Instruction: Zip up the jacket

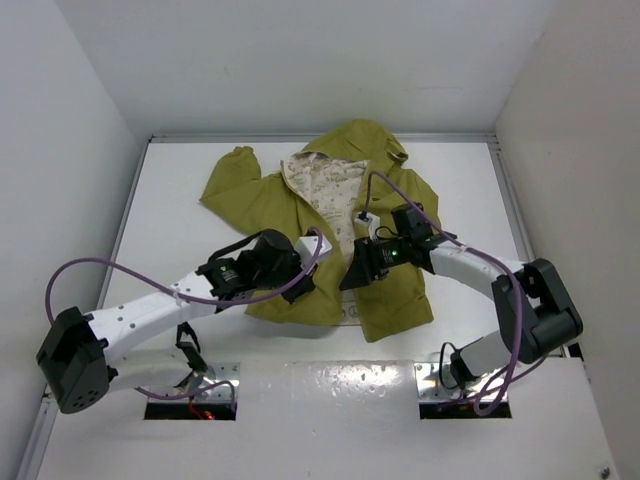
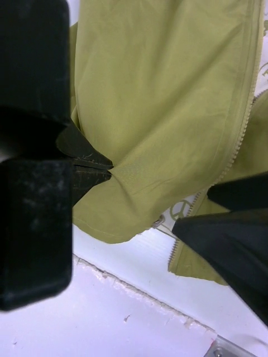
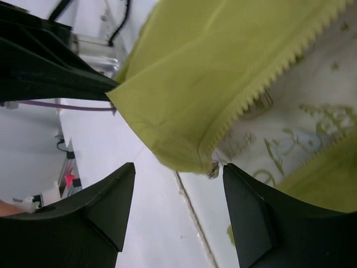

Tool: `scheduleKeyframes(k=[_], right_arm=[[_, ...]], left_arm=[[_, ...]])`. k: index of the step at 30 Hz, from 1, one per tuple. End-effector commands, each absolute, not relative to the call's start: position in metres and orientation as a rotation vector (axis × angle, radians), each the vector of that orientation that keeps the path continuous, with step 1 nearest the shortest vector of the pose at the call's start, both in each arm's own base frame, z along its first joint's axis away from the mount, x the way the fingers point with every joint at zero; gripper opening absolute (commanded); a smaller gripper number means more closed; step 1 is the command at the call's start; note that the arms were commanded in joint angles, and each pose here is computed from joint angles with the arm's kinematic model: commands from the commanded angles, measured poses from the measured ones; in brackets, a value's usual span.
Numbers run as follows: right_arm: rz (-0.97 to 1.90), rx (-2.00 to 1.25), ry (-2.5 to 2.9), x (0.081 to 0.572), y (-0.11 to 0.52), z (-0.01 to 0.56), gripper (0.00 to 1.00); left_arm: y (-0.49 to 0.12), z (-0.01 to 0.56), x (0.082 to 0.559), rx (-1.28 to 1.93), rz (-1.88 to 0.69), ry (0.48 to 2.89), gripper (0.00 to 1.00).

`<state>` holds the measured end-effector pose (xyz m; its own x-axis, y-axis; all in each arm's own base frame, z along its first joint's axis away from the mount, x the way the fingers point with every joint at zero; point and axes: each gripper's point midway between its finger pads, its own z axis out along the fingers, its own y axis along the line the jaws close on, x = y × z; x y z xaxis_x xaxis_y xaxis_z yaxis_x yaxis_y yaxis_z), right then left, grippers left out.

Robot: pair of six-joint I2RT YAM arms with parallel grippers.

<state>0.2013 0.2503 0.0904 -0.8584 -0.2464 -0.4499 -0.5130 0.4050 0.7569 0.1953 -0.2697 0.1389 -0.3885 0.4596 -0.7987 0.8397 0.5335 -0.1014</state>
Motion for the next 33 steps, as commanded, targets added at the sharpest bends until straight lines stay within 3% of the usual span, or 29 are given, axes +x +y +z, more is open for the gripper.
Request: scheduleKeyframes(k=[1,7,15,17,18,21,22,27,29,30,31,33], right_arm=[[1.592,-0.716,2.188,0.208,0.268,0.117,0.65],[1.676,-0.751,2.131,0.2,0.278,0.115,0.68],[1.729,-0.76,2.035,0.203,0.294,0.12,0.8],[1.769,-0.727,2.034,0.202,0.299,0.126,0.74],[1.778,-0.741,1.986,0.205,0.304,0.131,0.65],[1.814,-0.771,1.937,0.205,0.312,0.142,0.5],[1.836,-0.763,1.945,0.203,0.314,0.143,0.4],[1.924,-0.718,1.91,0.205,0.319,0.164,0.17],[1.926,-0.734,1.888,0.202,0.324,0.17,0.08],[1.926,-0.727,1.893,0.202,0.327,0.171,0.05],[1.928,-0.727,1.886,0.203,0.33,0.176,0.01],[1.932,-0.698,1.883,0.21,0.339,0.186,0.0]], left_arm=[[-0.271,0.155,0.19,1.036,-0.753,1.983,0.0],[-0.264,0.165,0.198,0.987,-0.81,1.971,0.0],[-0.263,0.179,0.2,0.928,-0.918,1.947,0.0],[-0.262,0.181,0.203,0.903,-0.92,1.949,0.0],[-0.259,0.181,0.207,0.877,-0.918,1.959,0.0],[-0.253,0.181,0.213,0.838,-0.908,1.973,0.0],[-0.249,0.184,0.217,0.821,-0.9,1.966,0.0],[-0.226,0.187,0.24,0.698,-0.796,1.987,0.02],[-0.221,0.188,0.242,0.68,-0.791,1.99,0.17],[-0.218,0.191,0.244,0.661,-0.802,1.995,0.5],[-0.218,0.197,0.244,0.663,-0.817,1.982,0.64],[-0.218,0.206,0.234,0.685,-0.861,1.971,0.8]])
